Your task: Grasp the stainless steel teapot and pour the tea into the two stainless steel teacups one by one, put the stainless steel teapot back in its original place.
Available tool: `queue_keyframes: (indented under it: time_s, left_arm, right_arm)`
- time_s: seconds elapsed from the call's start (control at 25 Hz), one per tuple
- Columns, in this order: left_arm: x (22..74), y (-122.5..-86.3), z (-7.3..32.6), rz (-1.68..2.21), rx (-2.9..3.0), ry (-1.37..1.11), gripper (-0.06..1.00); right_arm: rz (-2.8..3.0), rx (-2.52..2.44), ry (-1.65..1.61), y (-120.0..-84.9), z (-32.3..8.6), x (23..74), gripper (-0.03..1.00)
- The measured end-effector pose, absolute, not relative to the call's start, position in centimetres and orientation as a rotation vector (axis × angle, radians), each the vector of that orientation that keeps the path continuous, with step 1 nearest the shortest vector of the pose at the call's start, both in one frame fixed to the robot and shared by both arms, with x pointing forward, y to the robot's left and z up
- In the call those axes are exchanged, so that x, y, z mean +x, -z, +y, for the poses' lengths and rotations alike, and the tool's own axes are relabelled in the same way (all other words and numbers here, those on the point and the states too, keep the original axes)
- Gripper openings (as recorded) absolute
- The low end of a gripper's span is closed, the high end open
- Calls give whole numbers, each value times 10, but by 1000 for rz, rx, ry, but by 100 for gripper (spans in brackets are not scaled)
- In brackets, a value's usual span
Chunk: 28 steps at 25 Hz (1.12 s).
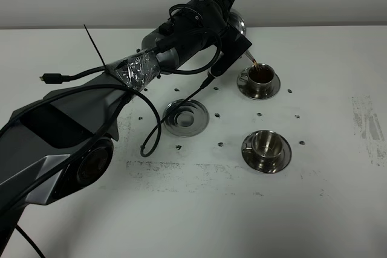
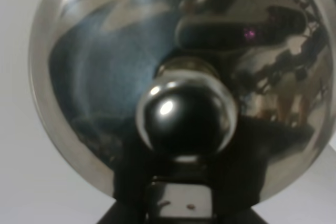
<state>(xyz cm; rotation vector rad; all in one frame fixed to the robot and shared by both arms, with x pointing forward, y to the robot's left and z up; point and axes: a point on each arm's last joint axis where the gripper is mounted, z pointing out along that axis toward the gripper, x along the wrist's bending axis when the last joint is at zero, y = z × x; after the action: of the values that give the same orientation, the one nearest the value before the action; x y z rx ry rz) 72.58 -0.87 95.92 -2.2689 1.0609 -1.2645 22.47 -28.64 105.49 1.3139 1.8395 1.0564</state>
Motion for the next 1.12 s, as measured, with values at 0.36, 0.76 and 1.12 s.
queue_keyframes:
  time_s: [0.36, 0.76, 1.12]
  left_arm:
    - [722, -953, -8, 1012, -2387, 1208, 17]
    - [726, -951, 7, 866, -2560, 1135, 17]
    - [717, -1000, 35, 610, -2837, 1093, 17]
  right_arm:
    - [1839, 1314, -1056, -1055, -286, 225, 41]
    - [1839, 1314, -1056, -1055, -286, 225, 41]
    - [1839, 1314, -1056, -1055, -286, 225, 41]
